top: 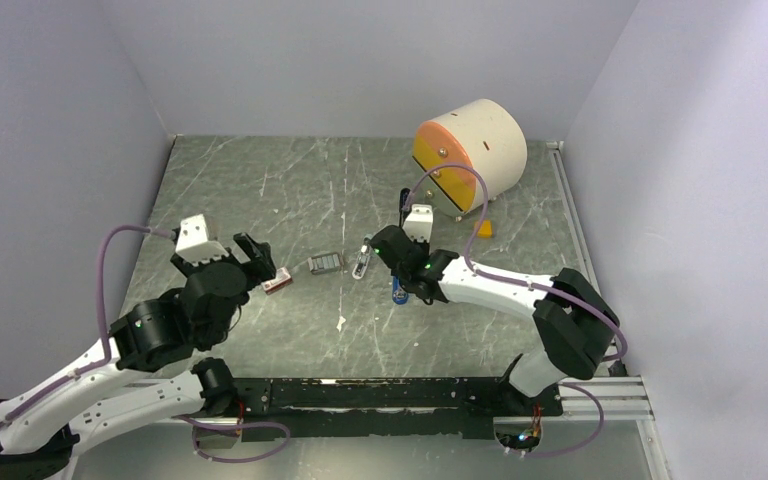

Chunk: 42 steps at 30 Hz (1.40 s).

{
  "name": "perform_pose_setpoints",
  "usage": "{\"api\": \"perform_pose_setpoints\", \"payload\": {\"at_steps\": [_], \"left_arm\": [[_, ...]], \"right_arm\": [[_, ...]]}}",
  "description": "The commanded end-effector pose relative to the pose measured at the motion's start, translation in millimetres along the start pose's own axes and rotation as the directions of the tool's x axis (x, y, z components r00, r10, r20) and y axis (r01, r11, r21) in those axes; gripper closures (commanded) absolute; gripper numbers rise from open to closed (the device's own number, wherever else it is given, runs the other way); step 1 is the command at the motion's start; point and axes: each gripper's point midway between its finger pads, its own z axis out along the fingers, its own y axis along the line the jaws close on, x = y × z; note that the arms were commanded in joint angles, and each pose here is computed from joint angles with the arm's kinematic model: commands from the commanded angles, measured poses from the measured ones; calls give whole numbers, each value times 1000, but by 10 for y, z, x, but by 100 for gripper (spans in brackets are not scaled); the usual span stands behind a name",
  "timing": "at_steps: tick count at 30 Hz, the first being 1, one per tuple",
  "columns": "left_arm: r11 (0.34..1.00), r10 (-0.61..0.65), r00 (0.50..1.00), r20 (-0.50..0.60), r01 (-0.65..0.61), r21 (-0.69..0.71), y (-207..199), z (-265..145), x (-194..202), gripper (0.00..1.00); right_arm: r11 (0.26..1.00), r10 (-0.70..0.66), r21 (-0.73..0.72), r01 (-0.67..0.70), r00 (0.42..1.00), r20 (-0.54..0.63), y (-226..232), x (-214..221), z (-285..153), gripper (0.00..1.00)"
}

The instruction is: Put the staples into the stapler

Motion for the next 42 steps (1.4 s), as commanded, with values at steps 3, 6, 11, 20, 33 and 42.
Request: {"api": "perform_pose_setpoints", "payload": {"at_steps": [3,6,11,20,33,42], "left_arm": [[999,21,1000,20,-21,-34,-1,36,-50,11],[999,20,1000,21,-20,-32,-10,41,-46,11],[999,23,1000,21,-22,-32,-8,46,-35,11],[999,25,1000,19,-24,-33,-6,46,-29,11],[999,15,1000,16,-15,-30,13,36,-16,10],[999,15,1000,13,-15,-30,14,36,-3,10]], "right_arm": [[997,38,-63,-38,999,1,100,-39,90,76],[998,27,-58,-28,1000,-11,99,-5,137,76],[999,12,-44,-13,1000,-20,84,30,184,76],[999,12,-37,-13,999,-41,60,71,235,76],[999,12,-30,-14,998,-59,38,129,279,76],[1000,15,-17,-16,998,-58,1,140,274,76]]}}
